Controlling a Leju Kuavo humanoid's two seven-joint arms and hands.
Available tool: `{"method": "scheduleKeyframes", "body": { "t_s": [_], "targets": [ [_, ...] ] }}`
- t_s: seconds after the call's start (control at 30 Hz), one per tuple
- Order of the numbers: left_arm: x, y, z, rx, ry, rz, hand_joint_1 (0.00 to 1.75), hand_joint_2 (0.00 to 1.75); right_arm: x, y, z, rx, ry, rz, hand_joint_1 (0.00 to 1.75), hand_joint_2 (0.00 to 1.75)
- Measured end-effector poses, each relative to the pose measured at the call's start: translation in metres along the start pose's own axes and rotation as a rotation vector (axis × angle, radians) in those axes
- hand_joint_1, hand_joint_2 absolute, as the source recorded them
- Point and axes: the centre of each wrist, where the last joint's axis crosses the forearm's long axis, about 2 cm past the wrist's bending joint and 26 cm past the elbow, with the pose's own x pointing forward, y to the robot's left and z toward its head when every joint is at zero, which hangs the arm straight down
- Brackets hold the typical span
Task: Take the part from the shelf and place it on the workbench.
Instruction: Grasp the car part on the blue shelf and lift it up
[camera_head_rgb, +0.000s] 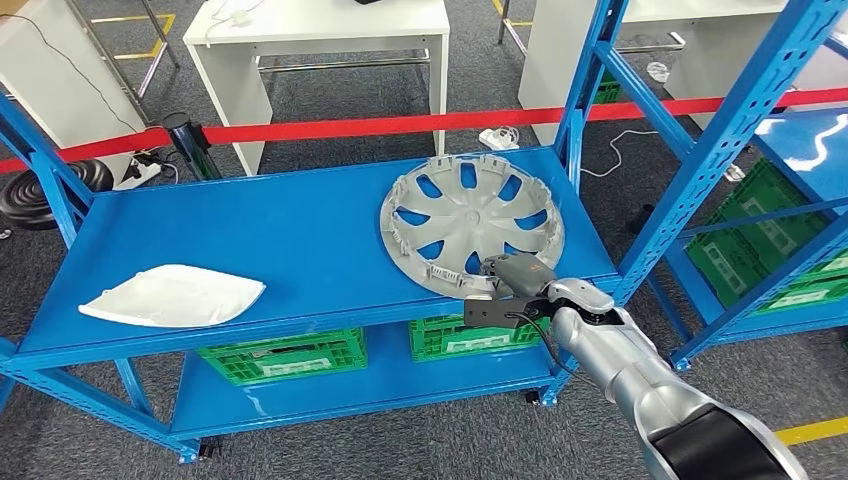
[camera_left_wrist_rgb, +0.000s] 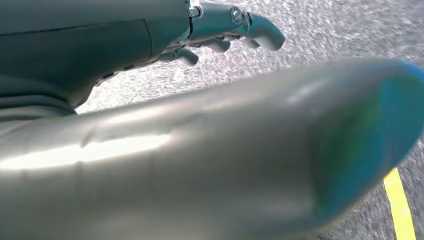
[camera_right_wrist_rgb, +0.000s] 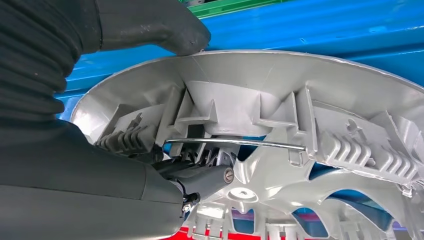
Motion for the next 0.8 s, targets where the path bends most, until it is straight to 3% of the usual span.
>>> {"method": "scheduleKeyframes", "body": {
  "t_s": [0.1,0.23,0.47,0.57,0.6,0.7,0.8],
  "targets": [
    [-0.001,0.002,-0.001,-0.006,-0.010,-0.014,0.00,0.00,0.001,-0.001,-0.001,0.004,0.005,0.019,1.75,1.75],
    [-0.001,0.007,-0.003,0.037,0.003,-0.042,0.00,1.75,0.001,-0.005,-0.003,0.013,0.012,0.041,1.75,1.75],
    [0.000,0.016,-0.007,0.186,-0.025,-0.159,0.00,1.75,-0.003,-0.007,-0.001,0.004,0.030,0.055,1.75,1.75],
    [0.001,0.022,-0.009,0.246,-0.017,-0.238,0.00,0.44,-0.004,-0.006,0.000,-0.009,0.040,0.057,1.75,1.75],
    [0.001,0.024,-0.010,0.248,0.004,-0.249,0.00,0.44,-0.005,-0.006,0.001,-0.012,0.044,0.061,1.75,1.75],
    [0.000,0.025,-0.012,0.202,0.100,-0.256,0.00,1.75,-0.004,-0.004,0.001,-0.014,0.054,0.077,1.75,1.75],
    [-0.001,0.025,-0.013,0.114,0.124,-0.322,0.00,1.75,-0.002,0.001,0.002,-0.015,0.074,0.088,1.75,1.75]
  ]
}}
